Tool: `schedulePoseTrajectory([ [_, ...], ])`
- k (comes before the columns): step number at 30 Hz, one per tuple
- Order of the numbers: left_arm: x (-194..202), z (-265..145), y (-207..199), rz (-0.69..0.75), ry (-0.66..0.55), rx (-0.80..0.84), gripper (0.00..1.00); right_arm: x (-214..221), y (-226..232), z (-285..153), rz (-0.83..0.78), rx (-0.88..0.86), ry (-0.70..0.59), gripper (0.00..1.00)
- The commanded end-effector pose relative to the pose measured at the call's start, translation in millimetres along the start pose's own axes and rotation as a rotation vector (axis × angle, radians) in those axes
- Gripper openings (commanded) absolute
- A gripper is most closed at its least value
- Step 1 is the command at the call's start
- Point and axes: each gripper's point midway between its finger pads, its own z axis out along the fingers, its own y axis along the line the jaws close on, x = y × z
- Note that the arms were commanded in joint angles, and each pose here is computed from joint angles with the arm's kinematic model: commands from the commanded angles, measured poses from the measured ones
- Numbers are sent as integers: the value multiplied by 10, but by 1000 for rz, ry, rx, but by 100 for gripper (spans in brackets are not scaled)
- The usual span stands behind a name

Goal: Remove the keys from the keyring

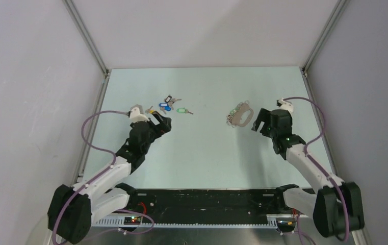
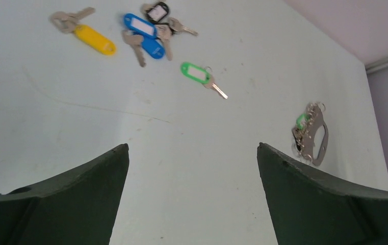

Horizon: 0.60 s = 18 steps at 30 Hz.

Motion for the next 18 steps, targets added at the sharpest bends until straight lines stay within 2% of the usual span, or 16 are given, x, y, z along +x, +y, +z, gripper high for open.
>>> schedulePoseTrajectory([
  [1, -187, 47, -413, 95, -114, 60, 98, -428, 382, 222, -49, -93, -117, 90],
  [4, -76, 2, -556, 195, -126, 125, 98, -412, 558, 421, -98, -137, -85, 88],
  [8, -68, -55, -761, 185, -143, 248, 98, -339, 772, 685, -155, -166, 6, 79],
  [15, 80, 37, -885, 203, -86, 302, 97, -191, 1182, 1039, -244, -207, 88, 75],
  [18, 69, 44, -906, 205, -88, 307, 97, -76, 1233, 1214, -257, -199, 151, 68],
])
